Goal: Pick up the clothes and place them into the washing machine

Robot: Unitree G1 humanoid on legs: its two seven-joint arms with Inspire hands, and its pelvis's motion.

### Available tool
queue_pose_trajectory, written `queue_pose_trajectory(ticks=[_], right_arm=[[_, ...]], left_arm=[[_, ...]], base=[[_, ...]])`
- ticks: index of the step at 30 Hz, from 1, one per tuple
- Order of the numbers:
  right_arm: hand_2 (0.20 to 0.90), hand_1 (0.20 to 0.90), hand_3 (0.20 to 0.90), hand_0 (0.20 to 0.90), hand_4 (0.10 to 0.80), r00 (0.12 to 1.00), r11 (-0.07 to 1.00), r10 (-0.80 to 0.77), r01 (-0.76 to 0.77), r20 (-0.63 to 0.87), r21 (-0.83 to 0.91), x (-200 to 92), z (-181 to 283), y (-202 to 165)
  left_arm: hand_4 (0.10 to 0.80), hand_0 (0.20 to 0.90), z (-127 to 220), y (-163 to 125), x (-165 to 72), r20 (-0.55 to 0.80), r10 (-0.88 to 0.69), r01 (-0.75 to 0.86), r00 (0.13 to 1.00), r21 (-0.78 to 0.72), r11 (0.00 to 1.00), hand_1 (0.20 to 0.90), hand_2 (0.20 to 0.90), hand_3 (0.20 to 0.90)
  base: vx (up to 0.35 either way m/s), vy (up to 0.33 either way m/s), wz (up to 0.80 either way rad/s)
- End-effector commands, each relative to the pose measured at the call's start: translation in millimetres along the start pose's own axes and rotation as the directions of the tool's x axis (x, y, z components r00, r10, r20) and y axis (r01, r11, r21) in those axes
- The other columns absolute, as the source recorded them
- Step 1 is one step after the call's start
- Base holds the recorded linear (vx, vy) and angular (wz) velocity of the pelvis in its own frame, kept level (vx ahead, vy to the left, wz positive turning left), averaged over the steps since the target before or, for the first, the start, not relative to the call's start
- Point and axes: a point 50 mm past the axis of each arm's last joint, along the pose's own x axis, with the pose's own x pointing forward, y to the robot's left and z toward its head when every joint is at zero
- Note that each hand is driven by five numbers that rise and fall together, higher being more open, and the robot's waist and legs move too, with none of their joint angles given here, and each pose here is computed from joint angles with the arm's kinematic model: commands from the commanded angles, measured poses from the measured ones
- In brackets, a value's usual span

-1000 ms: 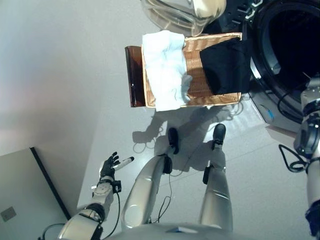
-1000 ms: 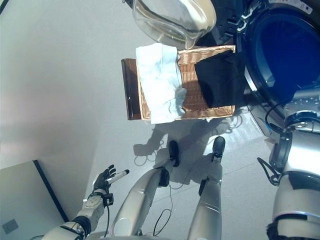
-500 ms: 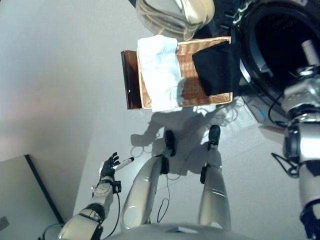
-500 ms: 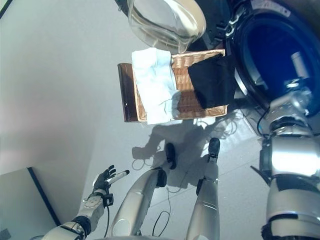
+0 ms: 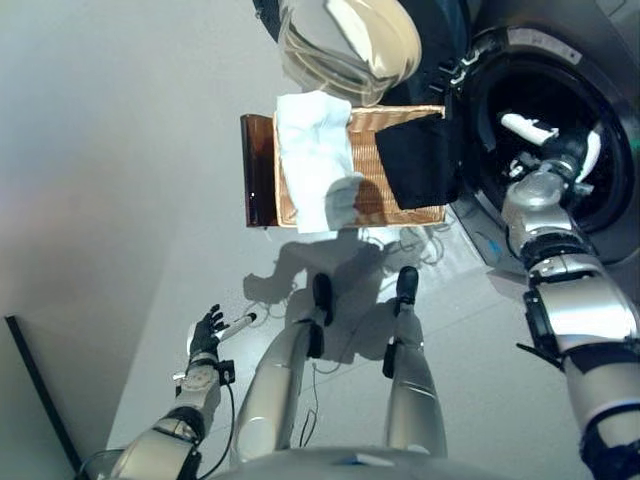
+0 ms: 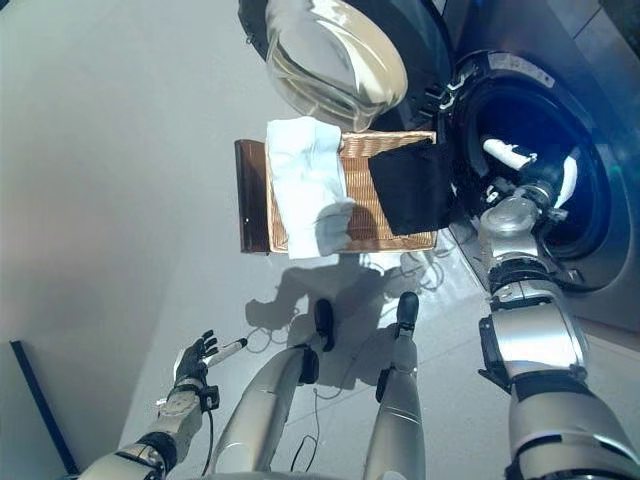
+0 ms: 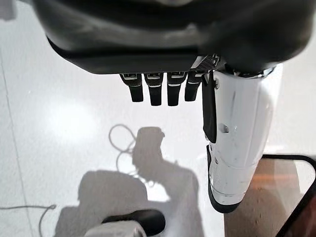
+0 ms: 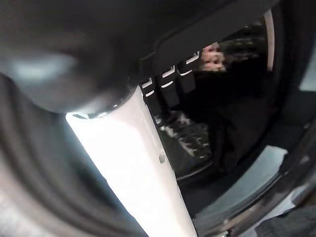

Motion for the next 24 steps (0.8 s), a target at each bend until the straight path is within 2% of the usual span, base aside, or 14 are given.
queue_pose_trajectory(ticks=[1,3,6,7,11,12,14,16,18,19,21,22,24], right_arm=[[0.900,0.900,0.900,0.900,0.800,0.956,0.992,-0.064,0.092,0.286,-0.085,10,46,-16],[0.900,0.900,0.900,0.900,0.800,0.935,0.977,0.074,0.001,0.346,-0.212,-2,40,0],[0.900,0.900,0.900,0.900,0.800,0.922,0.966,0.097,0.003,0.375,-0.258,-7,39,4],[0.900,0.900,0.900,0.900,0.800,0.900,0.942,0.156,-0.012,0.406,-0.334,-13,39,13],[0.900,0.900,0.900,0.900,0.800,0.860,0.896,0.222,0.006,0.460,-0.444,-20,44,25],[0.900,0.900,0.900,0.900,0.800,0.816,0.851,0.263,0.055,0.514,-0.522,-24,51,31],[0.900,0.900,0.900,0.900,0.800,0.802,0.818,0.284,0.082,0.525,-0.569,-26,51,34],[0.900,0.900,0.900,0.900,0.800,0.750,0.742,0.344,0.153,0.565,-0.653,-29,58,41],[0.900,0.900,0.900,0.900,0.800,0.715,0.666,0.398,0.206,0.575,-0.717,-31,58,47],[0.900,0.900,0.900,0.900,0.800,0.714,0.666,0.399,0.206,0.576,-0.717,-31,58,47],[0.900,0.900,0.900,0.900,0.800,0.667,0.574,0.475,0.260,0.575,-0.776,-35,62,55],[0.900,0.900,0.900,0.900,0.800,0.666,0.575,0.475,0.261,0.575,-0.776,-35,62,55],[0.900,0.900,0.900,0.900,0.800,0.628,0.463,0.543,0.329,0.557,-0.823,-39,60,63]], left_arm=[[0.800,0.900,-2,25,1,0.023,0.106,-0.107,0.994,0.018,0.994,0.900,0.900,0.900],[0.800,0.900,-3,24,1,0.019,0.104,-0.104,0.994,0.019,0.994,0.900,0.900,0.900],[0.800,0.900,-3,26,0,0.017,0.107,-0.107,0.994,0.020,0.994,0.900,0.900,0.900],[0.800,0.900,-3,25,0,0.019,0.106,-0.107,0.994,0.026,0.994,0.900,0.900,0.900],[0.800,0.900,-3,26,1,0.023,0.112,-0.112,0.993,0.025,0.993,0.900,0.900,0.900],[0.800,0.900,-1,25,1,0.031,0.113,-0.114,0.993,0.023,0.993,0.900,0.900,0.900],[0.800,0.900,0,25,1,0.035,0.111,-0.111,0.993,0.020,0.994,0.900,0.900,0.900],[0.800,0.900,0,23,1,0.038,0.109,-0.109,0.993,0.019,0.994,0.900,0.900,0.900],[0.800,0.900,1,21,1,0.044,0.105,-0.105,0.994,0.019,0.994,0.900,0.900,0.900],[0.800,0.900,1,21,1,0.044,0.105,-0.106,0.994,0.018,0.994,0.900,0.900,0.900],[0.800,0.900,3,21,2,0.046,0.106,-0.107,0.993,0.020,0.994,0.900,0.900,0.900],[0.800,0.900,3,21,2,0.046,0.106,-0.107,0.993,0.018,0.994,0.900,0.900,0.900],[0.800,0.900,5,18,2,0.056,0.091,-0.092,0.994,0.028,0.995,0.900,0.900,0.900]], base=[[-0.008,-0.005,0.03],[0.000,-0.005,0.02],[-0.007,-0.009,-0.03],[0.000,0.000,0.00],[0.000,0.000,0.00],[0.000,0.000,0.00],[0.000,0.000,0.00],[0.000,0.000,0.00],[0.000,0.000,0.00],[0.000,0.000,0.00],[0.000,0.000,0.00],[0.000,0.000,0.00],[0.000,0.000,0.00]])
